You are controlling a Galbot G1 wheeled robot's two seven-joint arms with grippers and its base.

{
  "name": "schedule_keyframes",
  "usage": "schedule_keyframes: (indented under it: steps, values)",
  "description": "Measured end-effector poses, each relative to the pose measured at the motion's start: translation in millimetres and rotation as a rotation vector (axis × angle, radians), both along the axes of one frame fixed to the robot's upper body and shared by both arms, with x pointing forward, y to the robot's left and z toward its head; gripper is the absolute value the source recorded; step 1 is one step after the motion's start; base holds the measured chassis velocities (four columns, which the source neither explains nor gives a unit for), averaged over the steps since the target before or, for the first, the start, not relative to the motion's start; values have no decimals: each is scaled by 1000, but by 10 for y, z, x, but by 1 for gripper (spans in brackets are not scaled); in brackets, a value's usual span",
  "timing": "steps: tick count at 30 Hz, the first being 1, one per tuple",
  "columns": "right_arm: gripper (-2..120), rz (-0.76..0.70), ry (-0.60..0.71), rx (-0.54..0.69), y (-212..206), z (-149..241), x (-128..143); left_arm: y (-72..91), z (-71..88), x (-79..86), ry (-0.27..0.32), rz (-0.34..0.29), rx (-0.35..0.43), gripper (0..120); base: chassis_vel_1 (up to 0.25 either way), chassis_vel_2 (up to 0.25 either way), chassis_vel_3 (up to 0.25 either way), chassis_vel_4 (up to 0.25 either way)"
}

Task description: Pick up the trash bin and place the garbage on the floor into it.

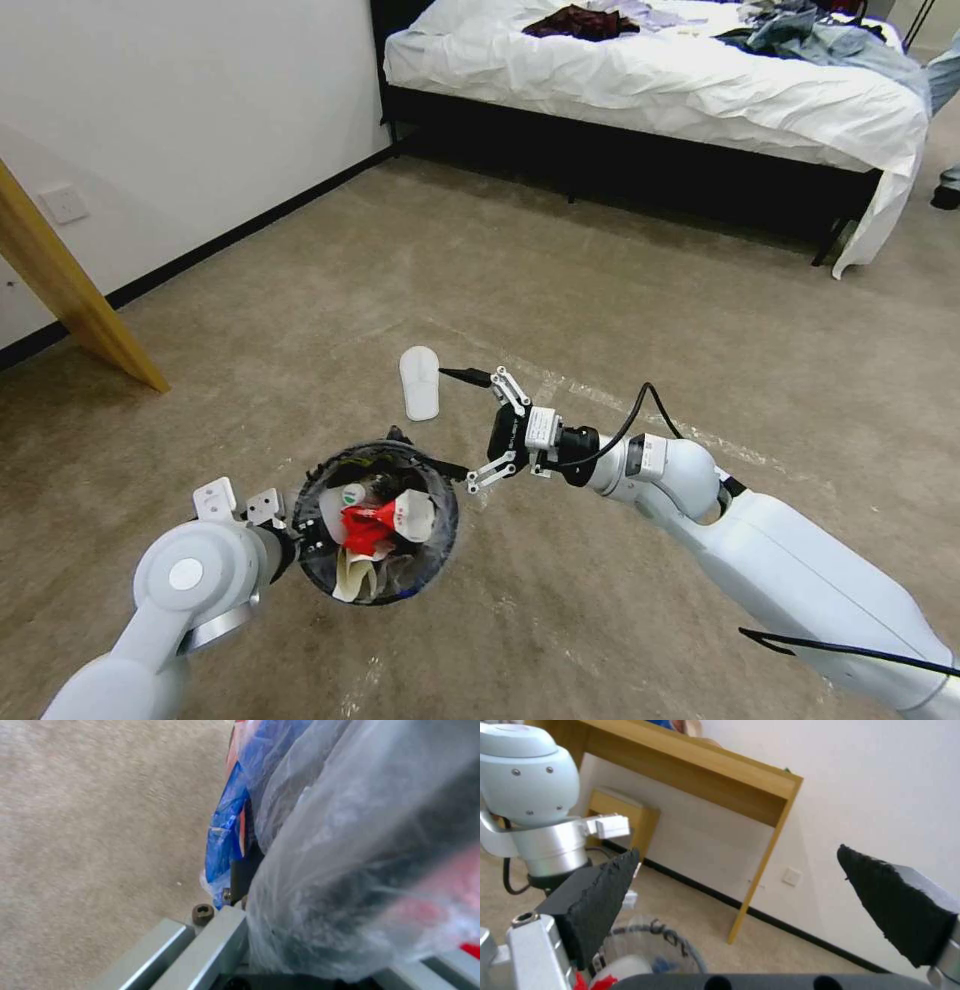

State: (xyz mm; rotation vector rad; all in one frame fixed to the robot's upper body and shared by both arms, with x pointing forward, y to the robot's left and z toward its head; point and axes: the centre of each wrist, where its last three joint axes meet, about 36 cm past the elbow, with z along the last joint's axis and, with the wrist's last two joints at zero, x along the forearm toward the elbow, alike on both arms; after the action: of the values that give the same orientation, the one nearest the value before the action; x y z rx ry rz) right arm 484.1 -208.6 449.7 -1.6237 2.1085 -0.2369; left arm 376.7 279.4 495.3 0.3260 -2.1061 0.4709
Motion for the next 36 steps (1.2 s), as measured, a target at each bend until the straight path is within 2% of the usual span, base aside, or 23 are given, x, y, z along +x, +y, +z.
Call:
schedule_keyframes:
  steps: [7,14,17,22,26,28,29,31,32,34,36]
  values:
    - [100,-79,27,9,-39,-233,-9,32,-92,35,-6,40,45,0,0,0,0,0]
    - [100,-109,46,6,-51,-348,30,78,-98,17,-18,62,69,0,0,0,0,0]
    - [100,-120,49,2,-66,-395,55,128,-52,-4,-30,75,72,0,0,0,0,0]
    - [100,-136,52,-2,-103,-426,80,182,107,-37,-57,77,51,0,0,0,0,0]
    - [100,-152,58,2,-121,-449,82,181,169,-58,-68,74,45,0,0,0,0,0]
    - [100,-184,66,18,-130,-468,71,155,276,-127,-93,63,45,0,0,0,0,0]
    - [100,-184,66,18,-130,-468,71,155,276,-127,-93,63,45,0,0,0,0,0]
    - [100,-211,71,31,-142,-465,69,125,411,-198,-120,50,42,0,0,0,0,0]
    - [100,-211,71,31,-142,-465,69,125,411,-198,-120,50,42,0,0,0,0,0]
    - [100,-238,73,40,-159,-456,73,60,593,-298,-134,21,14,0,0,0,0,0]
    - [100,-239,73,40,-161,-455,74,55,603,-304,-134,19,12,0,0,0,0,0]
